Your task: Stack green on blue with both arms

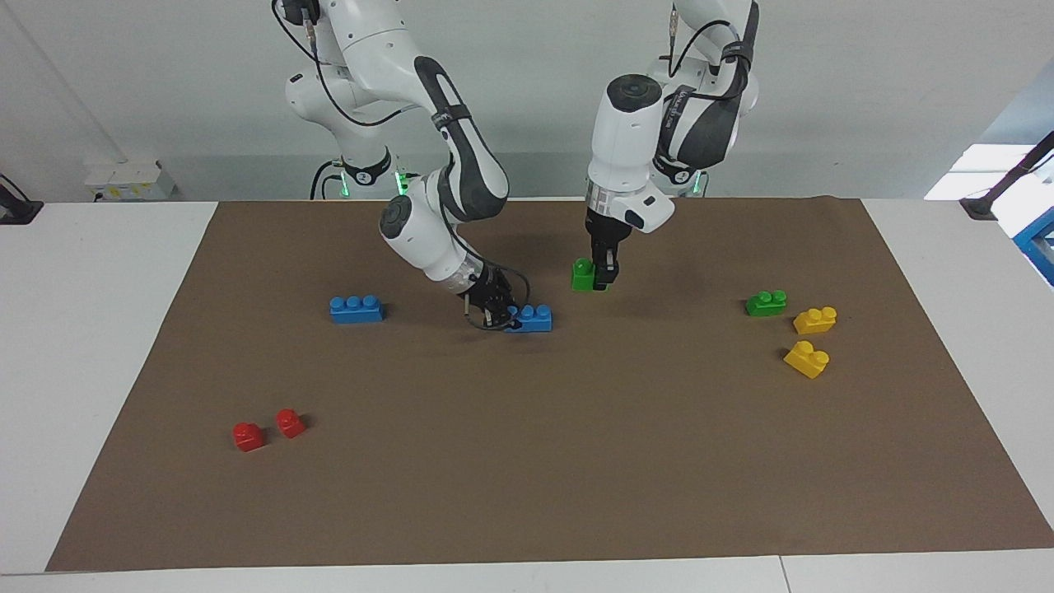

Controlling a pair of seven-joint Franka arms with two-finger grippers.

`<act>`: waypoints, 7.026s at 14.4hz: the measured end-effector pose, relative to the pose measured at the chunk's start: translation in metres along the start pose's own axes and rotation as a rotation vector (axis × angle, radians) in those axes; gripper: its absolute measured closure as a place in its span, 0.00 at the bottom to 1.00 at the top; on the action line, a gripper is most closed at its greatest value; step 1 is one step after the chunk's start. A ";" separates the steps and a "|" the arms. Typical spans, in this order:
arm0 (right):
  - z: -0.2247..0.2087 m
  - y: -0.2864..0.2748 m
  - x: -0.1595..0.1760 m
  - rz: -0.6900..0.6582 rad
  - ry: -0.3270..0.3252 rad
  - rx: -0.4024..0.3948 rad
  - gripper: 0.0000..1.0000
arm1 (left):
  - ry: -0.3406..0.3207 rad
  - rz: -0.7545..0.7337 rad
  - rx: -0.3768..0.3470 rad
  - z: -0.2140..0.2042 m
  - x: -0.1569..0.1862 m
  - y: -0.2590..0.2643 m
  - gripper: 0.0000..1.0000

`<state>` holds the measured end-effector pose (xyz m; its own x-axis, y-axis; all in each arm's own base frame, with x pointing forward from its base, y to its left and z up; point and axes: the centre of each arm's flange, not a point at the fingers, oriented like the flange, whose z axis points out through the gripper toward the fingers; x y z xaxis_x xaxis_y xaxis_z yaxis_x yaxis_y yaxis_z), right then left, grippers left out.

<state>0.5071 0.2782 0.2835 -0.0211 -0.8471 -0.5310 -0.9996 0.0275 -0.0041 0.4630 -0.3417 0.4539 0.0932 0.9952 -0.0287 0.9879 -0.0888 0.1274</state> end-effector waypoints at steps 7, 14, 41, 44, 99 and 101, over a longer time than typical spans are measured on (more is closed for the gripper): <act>0.000 0.000 0.000 0.000 0.000 0.001 0.66 | 0.006 -0.060 0.039 0.041 -0.033 -0.016 0.66; 0.000 0.000 0.000 0.000 0.000 0.001 0.66 | 0.015 -0.130 0.066 0.067 -0.063 -0.028 0.66; 0.001 0.001 0.000 0.000 0.004 0.009 0.66 | 0.055 -0.084 0.032 0.114 -0.083 -0.013 0.66; 0.001 0.001 0.000 0.000 0.004 0.010 0.66 | 0.058 -0.077 0.029 0.114 -0.083 -0.014 0.66; -0.469 -0.039 0.067 -1.353 0.424 -0.350 0.00 | -0.048 1.380 0.126 -0.170 0.294 0.070 0.00; -0.469 -0.039 0.068 -1.352 0.427 -0.354 0.00 | -0.052 1.389 0.129 -0.167 0.294 0.071 0.00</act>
<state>0.5359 -0.0289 0.6450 0.9773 -0.2116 -0.0051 -0.2116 -0.9762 -0.0474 0.5394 -0.0483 0.6203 0.9960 0.0893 0.0079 0.0893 -0.9960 -0.0094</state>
